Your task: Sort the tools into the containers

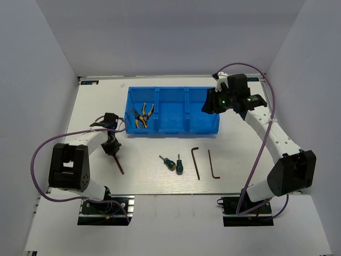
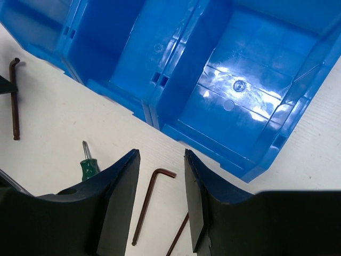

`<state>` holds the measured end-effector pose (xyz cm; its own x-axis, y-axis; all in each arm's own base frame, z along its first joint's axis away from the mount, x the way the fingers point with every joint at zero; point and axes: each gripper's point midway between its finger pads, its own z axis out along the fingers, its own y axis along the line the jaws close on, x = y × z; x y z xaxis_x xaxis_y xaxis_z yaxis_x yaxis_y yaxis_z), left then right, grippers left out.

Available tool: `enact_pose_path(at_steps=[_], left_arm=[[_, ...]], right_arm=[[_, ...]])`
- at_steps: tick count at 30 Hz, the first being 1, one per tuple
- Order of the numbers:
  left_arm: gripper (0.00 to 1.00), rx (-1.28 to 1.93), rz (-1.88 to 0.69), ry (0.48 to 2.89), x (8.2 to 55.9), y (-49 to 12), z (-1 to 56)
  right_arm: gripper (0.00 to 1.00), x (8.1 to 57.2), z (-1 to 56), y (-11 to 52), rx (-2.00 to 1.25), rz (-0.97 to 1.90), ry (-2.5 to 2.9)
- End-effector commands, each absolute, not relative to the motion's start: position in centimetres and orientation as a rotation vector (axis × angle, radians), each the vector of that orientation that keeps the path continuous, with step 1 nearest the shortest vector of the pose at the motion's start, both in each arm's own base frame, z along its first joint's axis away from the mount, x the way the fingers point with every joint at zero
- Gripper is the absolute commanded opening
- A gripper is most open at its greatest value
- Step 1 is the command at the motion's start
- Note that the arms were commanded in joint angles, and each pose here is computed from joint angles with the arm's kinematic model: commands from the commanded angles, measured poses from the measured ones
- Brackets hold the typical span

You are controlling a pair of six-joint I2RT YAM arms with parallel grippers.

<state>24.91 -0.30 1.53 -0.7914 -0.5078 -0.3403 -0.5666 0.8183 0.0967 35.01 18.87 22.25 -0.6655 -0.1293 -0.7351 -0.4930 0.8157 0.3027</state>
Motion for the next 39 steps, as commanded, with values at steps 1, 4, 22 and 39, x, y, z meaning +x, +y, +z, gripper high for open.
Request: enact_pose_path(at_steps=[1, 4, 22, 39], left_arm=[[0.00, -0.803, 0.053, 2.641, 27.5, -2.8, 2.8], [0.00, -0.782, 0.007, 2.602, 28.2, -3.4, 5.0], [0.00, -0.840, -0.080, 2.408, 27.9, -2.8, 12.9], [0.50, -0.757, 0.033, 2.616, 28.6, -3.2, 4.4]], right_arm=[[0.45, 34.7, 23.4, 18.7, -0.450, 0.658, 2.222], [0.45, 34.6, 23.4, 18.5, -0.453, 0.658, 2.223], [0.45, 34.9, 22.8, 17.6, -0.412, 0.655, 2.236], [0.45, 34.1, 22.3, 16.9, -0.407, 0.638, 2.251]])
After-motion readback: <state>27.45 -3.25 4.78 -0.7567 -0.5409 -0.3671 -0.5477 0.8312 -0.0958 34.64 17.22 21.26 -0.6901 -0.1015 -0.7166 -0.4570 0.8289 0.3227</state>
